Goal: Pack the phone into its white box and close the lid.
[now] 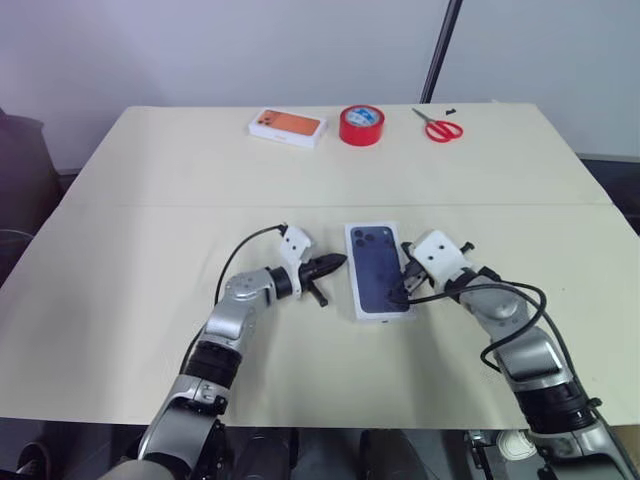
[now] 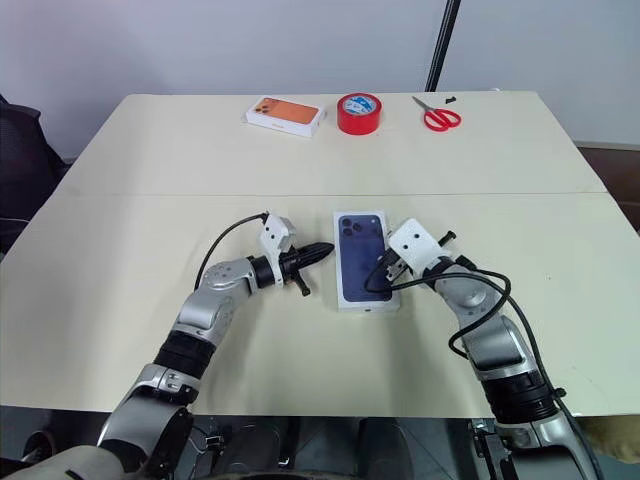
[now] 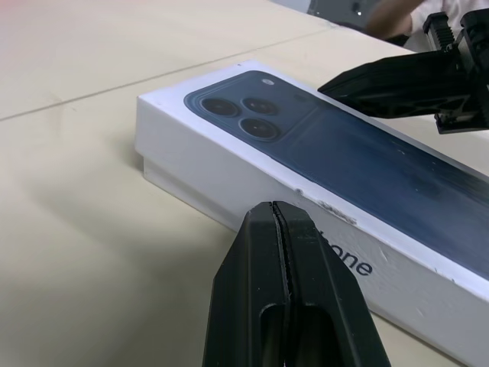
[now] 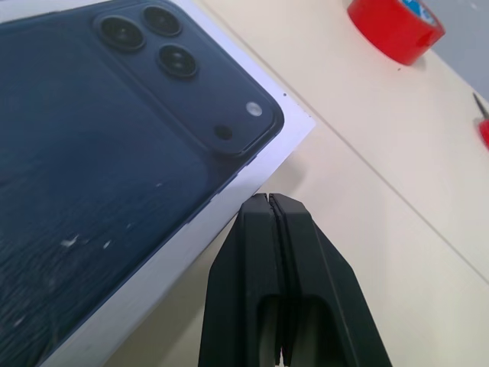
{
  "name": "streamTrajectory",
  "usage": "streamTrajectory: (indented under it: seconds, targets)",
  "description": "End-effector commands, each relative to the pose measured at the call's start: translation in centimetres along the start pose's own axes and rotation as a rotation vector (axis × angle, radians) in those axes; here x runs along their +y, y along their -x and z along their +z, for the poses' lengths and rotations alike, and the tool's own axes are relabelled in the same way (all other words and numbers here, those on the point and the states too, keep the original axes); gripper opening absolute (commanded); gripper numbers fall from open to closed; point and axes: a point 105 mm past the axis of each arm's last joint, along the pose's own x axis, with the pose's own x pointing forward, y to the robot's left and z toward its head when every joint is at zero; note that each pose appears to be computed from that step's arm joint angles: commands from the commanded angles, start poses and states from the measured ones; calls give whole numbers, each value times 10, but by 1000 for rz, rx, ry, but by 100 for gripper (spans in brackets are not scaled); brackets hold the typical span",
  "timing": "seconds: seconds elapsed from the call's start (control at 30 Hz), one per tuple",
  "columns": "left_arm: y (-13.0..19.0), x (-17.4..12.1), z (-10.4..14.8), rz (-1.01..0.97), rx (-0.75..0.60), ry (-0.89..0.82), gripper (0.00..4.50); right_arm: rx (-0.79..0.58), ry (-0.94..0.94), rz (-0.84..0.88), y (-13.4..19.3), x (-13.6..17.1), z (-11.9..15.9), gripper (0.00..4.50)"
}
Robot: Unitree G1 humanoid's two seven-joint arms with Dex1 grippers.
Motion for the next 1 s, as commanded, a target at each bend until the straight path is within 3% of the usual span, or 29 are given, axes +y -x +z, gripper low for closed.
streamTrajectory:
  seconds: [0.03, 0.17, 0.37, 0.47, 0.63, 0.8, 1.0]
  targets:
    - [1, -3, 8, -10, -23, -30, 0, -15, 25, 7, 1, 2, 5, 4]
    - [6, 7, 13, 24, -38, -41, 0, -46, 2, -38, 4, -12, 13, 4]
    - [-3, 23, 66, 74, -183, 18, 0, -223, -100, -6, 12, -20, 52, 4]
    - [-12, 19, 75, 53, -191, 9, 0, -243, -103, 25, 11, -15, 58, 4]
    - [-26, 13, 36, 50, -8, -97, 0, -169, -67, 196, 13, 21, 41, 4]
    - [-26, 14, 1, 71, 100, -36, 0, 137, 126, 226, 21, 35, -29, 4]
    - [-24, 14, -10, 78, 143, -14, 0, 85, 13, 202, 21, 35, -15, 4]
